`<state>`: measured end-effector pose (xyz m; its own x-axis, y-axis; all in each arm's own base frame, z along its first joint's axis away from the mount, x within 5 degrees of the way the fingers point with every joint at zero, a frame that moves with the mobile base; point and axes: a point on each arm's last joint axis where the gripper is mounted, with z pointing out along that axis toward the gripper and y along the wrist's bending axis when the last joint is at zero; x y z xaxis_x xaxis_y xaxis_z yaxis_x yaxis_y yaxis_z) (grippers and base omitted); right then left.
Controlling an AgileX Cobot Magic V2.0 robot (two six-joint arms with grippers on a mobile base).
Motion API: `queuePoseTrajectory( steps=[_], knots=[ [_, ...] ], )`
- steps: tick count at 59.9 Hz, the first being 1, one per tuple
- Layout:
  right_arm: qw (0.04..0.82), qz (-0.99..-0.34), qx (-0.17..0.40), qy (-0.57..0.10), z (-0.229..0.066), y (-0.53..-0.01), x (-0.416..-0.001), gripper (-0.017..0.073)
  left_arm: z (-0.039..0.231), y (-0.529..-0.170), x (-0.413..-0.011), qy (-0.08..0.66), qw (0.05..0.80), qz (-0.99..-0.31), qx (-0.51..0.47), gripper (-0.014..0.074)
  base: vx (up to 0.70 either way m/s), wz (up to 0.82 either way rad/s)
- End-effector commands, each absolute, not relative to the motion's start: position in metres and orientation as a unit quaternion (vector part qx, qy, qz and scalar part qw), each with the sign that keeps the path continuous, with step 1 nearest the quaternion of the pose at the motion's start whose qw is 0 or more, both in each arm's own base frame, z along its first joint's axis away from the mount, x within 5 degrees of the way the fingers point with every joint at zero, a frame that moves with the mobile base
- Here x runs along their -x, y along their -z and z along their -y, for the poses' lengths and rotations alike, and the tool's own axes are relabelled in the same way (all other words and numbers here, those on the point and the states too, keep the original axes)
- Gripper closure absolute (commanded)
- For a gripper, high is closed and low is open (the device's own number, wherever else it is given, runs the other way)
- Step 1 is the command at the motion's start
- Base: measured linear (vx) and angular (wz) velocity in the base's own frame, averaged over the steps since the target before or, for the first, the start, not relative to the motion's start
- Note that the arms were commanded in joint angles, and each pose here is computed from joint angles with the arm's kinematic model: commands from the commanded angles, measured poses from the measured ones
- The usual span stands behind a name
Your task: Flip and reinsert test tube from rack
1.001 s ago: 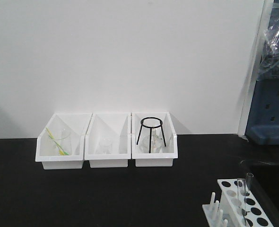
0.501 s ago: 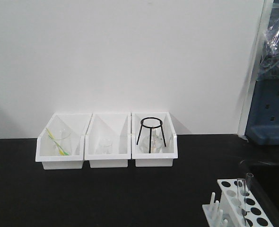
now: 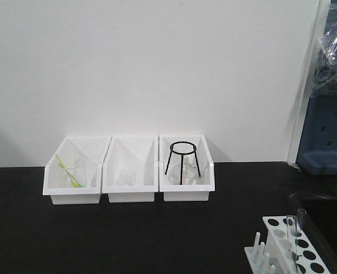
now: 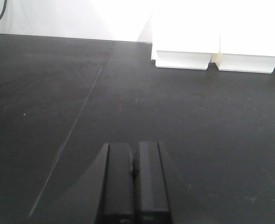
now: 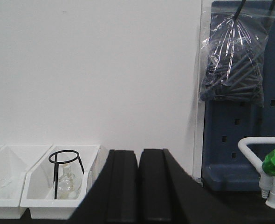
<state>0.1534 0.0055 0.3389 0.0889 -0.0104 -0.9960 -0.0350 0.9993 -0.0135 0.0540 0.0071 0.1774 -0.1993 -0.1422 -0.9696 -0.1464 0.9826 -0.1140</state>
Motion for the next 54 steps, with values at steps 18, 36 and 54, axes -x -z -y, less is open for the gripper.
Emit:
queuePoseTrajectory(
  steps=[18,36,54],
  knots=[
    [0.781,-0.623,0.04,0.009,-0.007,-0.356,-0.166,-0.0103,-0.007,-0.185,-0.055,0.003,0.66,-0.746,0.088,0.06,0.0,0.0],
    [0.722,-0.691,0.022,-0.018,-0.009,-0.312,-0.201,-0.0118,-0.007,-0.185,-0.055,0.003,0.66,-0.746,0.088,0.06,0.0,0.0],
    [0.706,-0.706,0.017,-0.047,-0.013,-0.237,-0.234,0.0012,-0.007,-0.185,-0.055,0.003,0.66,-0.746,0.088,0.06,0.0,0.0]
  ],
)
